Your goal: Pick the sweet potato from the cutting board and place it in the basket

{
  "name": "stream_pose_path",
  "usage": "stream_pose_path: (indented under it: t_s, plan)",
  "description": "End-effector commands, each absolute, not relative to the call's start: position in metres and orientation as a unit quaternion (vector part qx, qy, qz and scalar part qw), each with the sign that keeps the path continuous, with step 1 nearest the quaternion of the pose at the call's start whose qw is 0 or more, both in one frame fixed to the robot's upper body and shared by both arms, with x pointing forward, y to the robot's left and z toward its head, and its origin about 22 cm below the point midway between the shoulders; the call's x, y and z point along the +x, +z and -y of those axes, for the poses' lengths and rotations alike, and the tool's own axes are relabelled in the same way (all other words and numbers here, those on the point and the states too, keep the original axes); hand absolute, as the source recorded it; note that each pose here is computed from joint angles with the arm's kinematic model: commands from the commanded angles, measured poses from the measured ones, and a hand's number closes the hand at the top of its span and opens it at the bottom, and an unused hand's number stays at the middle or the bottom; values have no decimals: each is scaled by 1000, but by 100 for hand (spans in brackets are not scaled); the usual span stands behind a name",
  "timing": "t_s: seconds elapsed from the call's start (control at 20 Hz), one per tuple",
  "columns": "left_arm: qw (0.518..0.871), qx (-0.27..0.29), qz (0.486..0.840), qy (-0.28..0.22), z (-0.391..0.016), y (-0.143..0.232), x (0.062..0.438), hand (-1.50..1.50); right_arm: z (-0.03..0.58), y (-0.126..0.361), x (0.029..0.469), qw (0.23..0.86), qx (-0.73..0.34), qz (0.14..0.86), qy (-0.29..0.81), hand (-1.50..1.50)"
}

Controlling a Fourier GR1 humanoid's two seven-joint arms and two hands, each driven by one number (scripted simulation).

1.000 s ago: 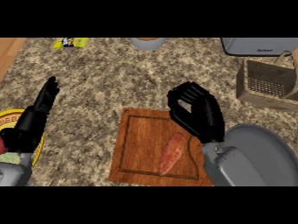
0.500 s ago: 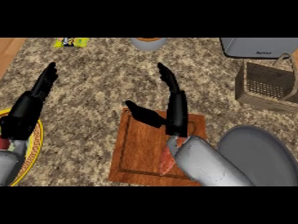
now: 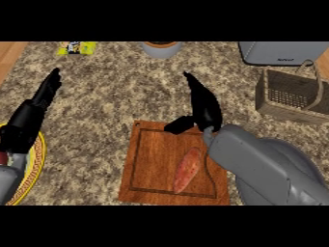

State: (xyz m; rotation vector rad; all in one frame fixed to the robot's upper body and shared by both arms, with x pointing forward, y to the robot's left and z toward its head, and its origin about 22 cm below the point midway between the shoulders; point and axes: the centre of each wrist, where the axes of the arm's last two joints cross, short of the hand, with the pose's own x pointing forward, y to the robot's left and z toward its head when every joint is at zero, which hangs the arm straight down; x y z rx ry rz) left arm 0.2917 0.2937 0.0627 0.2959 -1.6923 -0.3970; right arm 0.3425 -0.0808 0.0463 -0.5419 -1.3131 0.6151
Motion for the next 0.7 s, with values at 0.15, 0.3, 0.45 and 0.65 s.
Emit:
stream_pose_path:
  t_s: [0.15, 0.3, 0.45, 0.65]
  plan:
    - [638, 133, 740, -163, -299, 71, 298, 0, 43, 129, 350, 732, -260, 434, 457, -150]
    - [633, 138, 743, -166, -302, 69, 290, 0, 39, 168, 348, 742, -258, 378, 490, -150]
    - [635, 137, 744, -159, -301, 68, 290, 0, 36, 195, 340, 752, -256, 345, 500, -150]
    - [626, 127, 752, -161, -290, 62, 281, 0, 42, 186, 335, 765, -246, 329, 497, -150]
